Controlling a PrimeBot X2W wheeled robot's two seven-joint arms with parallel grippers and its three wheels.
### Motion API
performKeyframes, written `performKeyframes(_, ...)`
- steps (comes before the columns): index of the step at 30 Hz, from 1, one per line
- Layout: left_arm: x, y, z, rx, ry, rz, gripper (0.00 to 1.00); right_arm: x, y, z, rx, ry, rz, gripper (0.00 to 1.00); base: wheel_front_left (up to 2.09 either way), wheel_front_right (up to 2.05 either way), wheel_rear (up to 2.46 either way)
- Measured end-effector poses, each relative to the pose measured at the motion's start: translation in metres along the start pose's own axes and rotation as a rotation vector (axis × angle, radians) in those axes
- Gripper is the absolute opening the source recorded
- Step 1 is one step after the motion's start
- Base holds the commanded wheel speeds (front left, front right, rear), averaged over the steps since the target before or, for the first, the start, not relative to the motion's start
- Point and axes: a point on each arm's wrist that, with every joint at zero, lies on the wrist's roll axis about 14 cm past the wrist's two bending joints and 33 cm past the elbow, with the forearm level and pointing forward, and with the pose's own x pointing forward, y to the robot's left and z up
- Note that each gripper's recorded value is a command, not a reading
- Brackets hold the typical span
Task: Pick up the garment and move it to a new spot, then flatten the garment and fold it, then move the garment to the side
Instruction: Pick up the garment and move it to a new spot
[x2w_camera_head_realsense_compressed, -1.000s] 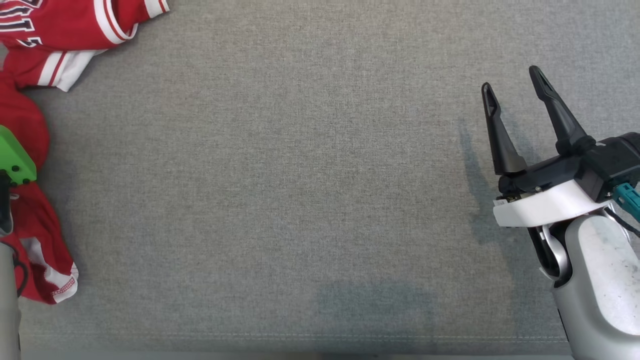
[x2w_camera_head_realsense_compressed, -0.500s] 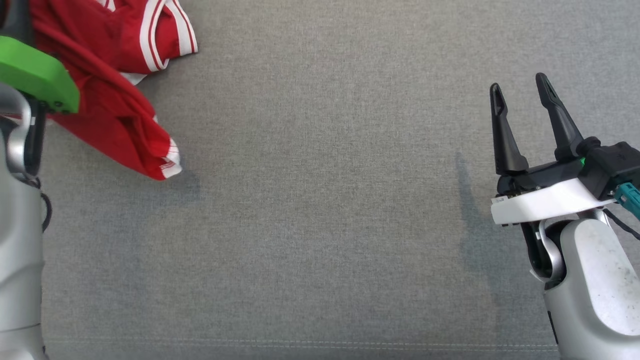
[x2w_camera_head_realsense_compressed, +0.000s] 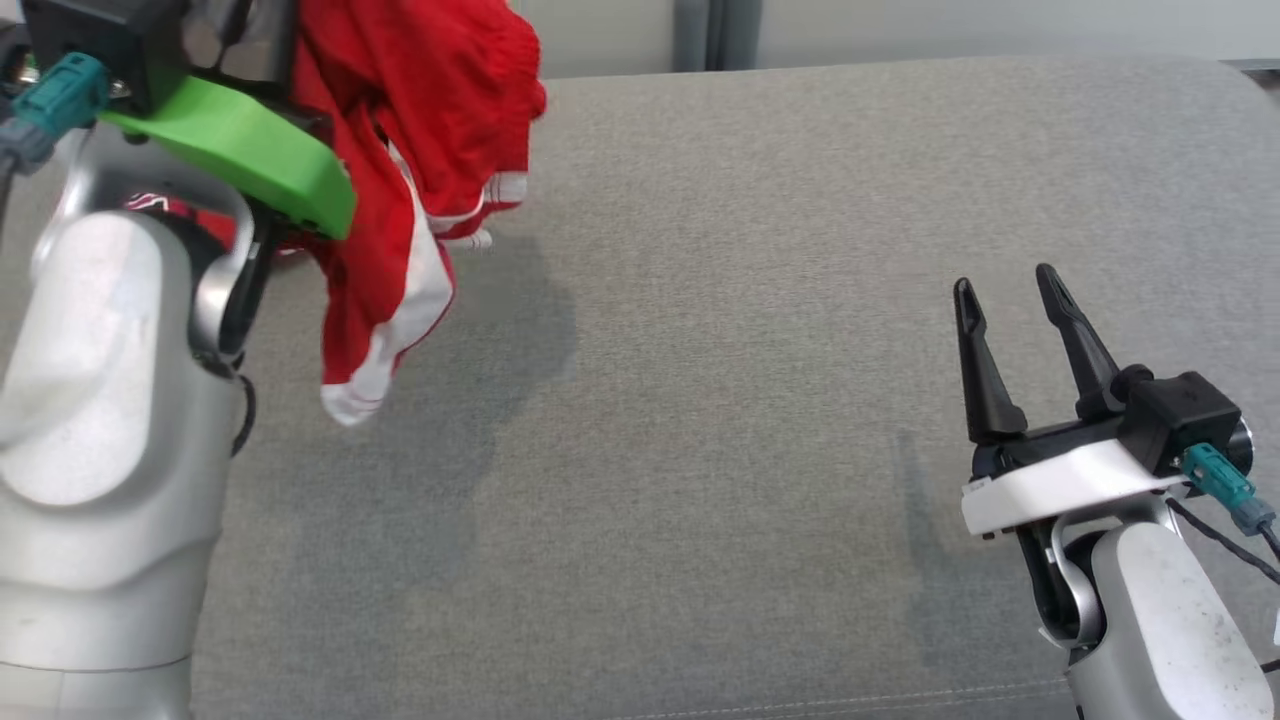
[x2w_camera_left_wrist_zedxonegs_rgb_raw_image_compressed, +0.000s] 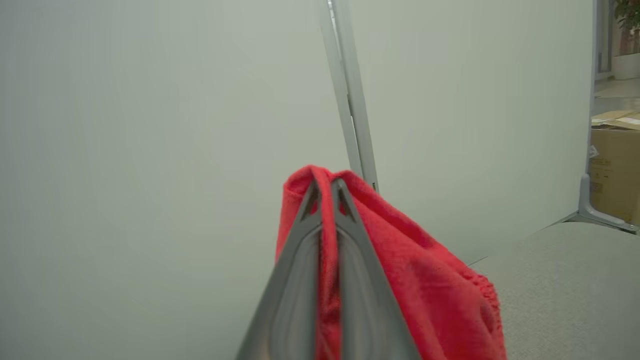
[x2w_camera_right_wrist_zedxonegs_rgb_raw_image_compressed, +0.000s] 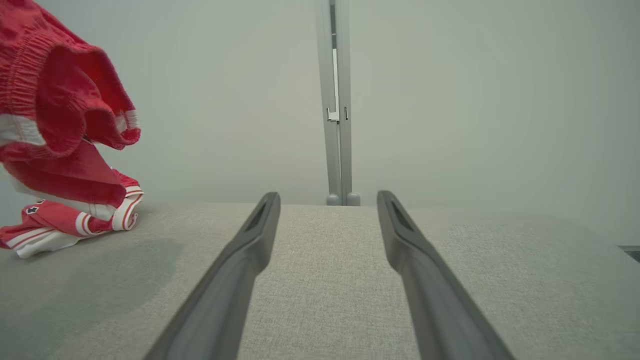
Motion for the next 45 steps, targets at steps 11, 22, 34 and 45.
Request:
performKeyframes(11,0.003,-0.141,-0.012,-0.218,0.09,-0.308,0.0,-0.048,-0.03,0.02,-0.026,-0.023,-0.115,1.0,0.0,0.0,0.0)
performKeyframes(22,-0.053,-0.232,-0.107,-0.397,0.386,-0.467,0.0,-0.07,-0.04,0.016,-0.011,0.001,-0.158,1.0,0.0,0.0,0.0)
performKeyframes(34,-0.031,-0.252,-0.128,-0.212,0.32,-0.572,0.0,-0.058,-0.022,-0.005,0.003,0.066,-0.084,1.0,0.0,0.0,0.0)
performKeyframes(45,-0.008,-0.24,-0.15,-0.177,0.29,-0.524,1.0,-0.044,-0.018,-0.022,0.004,0.109,-0.052,1.0,0.0,0.0,0.0)
